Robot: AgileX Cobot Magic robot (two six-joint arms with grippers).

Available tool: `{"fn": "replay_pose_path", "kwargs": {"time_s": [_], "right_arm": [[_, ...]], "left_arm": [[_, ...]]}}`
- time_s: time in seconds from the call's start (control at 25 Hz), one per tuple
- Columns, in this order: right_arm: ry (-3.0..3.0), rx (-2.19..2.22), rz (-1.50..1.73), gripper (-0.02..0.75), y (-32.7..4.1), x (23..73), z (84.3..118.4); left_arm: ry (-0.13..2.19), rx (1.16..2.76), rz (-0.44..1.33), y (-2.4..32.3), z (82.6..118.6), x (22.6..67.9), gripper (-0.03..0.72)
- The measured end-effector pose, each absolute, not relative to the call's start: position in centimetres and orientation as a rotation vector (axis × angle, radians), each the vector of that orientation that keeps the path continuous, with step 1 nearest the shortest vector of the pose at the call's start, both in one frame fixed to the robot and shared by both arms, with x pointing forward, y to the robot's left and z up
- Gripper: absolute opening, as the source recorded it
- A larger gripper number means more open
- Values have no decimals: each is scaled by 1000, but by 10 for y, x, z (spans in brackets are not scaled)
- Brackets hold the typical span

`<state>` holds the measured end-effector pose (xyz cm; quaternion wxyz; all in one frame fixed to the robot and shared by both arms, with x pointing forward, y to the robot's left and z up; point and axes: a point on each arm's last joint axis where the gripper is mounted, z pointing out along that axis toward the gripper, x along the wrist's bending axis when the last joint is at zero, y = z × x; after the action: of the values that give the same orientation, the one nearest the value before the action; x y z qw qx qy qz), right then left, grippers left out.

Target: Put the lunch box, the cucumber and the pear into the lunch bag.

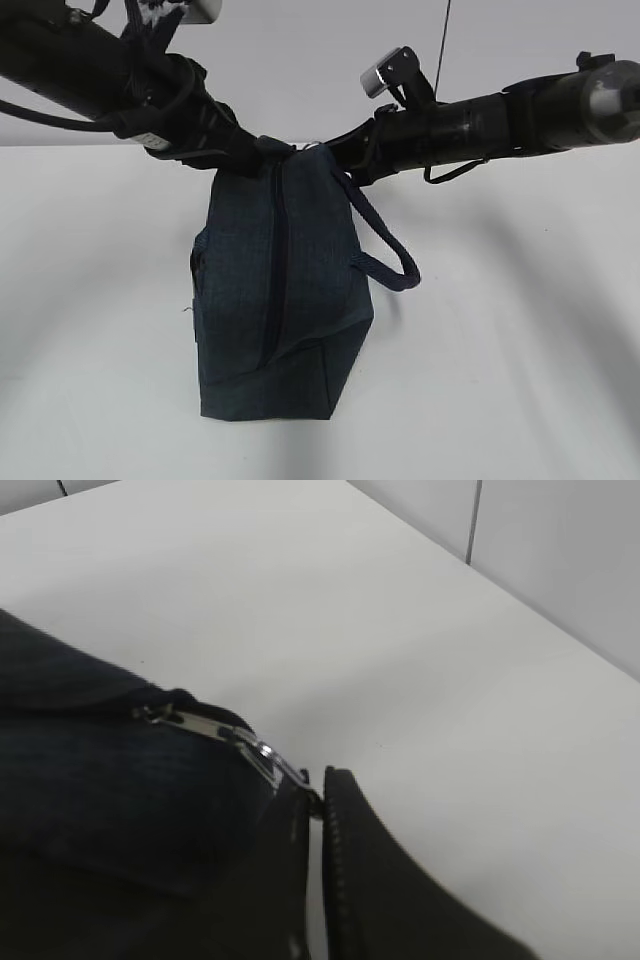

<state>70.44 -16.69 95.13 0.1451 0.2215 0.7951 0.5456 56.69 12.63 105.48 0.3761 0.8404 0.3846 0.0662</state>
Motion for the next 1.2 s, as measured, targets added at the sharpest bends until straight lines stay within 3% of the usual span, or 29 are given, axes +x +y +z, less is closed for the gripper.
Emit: {"fn": "replay_pose_path", "kwargs": {"time_s": [0.4, 1.2], "right_arm": [[2226, 660, 1605, 2, -190, 710, 955], [2247, 638, 1577, 2, -202, 711, 953]], "left_arm": [[823, 2146, 155, 120, 1059, 564, 27], [673, 2138, 54, 115, 1063, 556, 27]]}}
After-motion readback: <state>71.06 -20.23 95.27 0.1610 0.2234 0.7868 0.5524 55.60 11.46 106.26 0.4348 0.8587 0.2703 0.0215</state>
